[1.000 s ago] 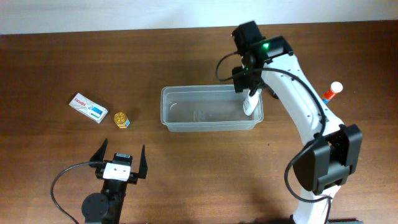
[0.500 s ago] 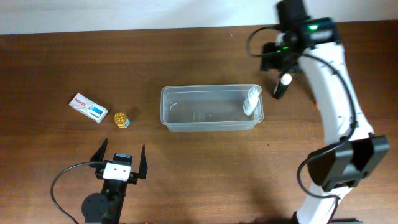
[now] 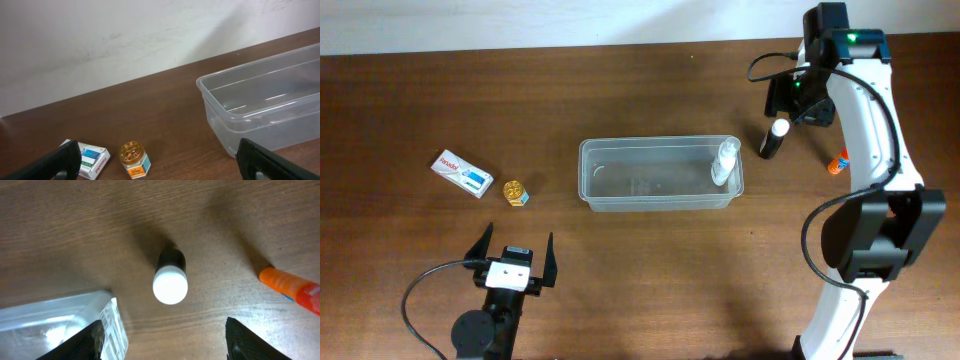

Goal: Pack container
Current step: 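Move the right gripper over the small dark bottle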

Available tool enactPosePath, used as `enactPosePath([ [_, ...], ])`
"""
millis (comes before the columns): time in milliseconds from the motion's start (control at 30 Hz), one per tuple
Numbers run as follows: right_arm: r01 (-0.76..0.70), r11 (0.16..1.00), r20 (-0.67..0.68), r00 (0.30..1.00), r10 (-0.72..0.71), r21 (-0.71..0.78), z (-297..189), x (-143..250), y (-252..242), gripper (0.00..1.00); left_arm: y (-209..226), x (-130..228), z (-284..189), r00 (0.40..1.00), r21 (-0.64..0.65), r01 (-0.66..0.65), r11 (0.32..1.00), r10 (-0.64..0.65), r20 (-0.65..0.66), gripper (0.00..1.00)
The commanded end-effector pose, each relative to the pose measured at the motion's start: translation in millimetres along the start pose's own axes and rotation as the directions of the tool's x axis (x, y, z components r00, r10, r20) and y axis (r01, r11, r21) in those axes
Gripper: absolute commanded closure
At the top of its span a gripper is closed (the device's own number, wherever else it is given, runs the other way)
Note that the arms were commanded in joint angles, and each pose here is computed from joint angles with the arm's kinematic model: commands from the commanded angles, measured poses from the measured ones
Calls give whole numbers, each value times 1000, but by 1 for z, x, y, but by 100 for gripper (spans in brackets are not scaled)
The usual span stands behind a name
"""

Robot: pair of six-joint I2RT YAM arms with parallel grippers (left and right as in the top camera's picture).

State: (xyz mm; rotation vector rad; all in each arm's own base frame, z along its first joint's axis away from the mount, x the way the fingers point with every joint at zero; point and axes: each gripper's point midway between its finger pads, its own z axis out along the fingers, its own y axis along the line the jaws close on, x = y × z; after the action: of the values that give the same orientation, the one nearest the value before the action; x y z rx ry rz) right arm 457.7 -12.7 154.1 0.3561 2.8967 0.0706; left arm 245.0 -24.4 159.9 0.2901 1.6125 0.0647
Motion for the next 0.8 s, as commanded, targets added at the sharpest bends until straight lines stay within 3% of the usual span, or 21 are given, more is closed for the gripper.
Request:
enactPosePath([
  [0, 11, 1000, -17, 1000, -11, -14, 13, -3, 4, 31, 2, 1, 0, 1000, -10, -12, 1000, 12, -1, 1],
  [433, 11, 1000, -112, 994, -10, 9, 65, 4, 1, 32, 2, 1, 0, 1000, -10, -12, 1000, 12, -1, 0],
  [767, 15, 999, -119, 993, -11, 35, 81, 2, -3, 39, 2, 1, 0, 1000, -10, -12, 1000, 12, -1, 1],
])
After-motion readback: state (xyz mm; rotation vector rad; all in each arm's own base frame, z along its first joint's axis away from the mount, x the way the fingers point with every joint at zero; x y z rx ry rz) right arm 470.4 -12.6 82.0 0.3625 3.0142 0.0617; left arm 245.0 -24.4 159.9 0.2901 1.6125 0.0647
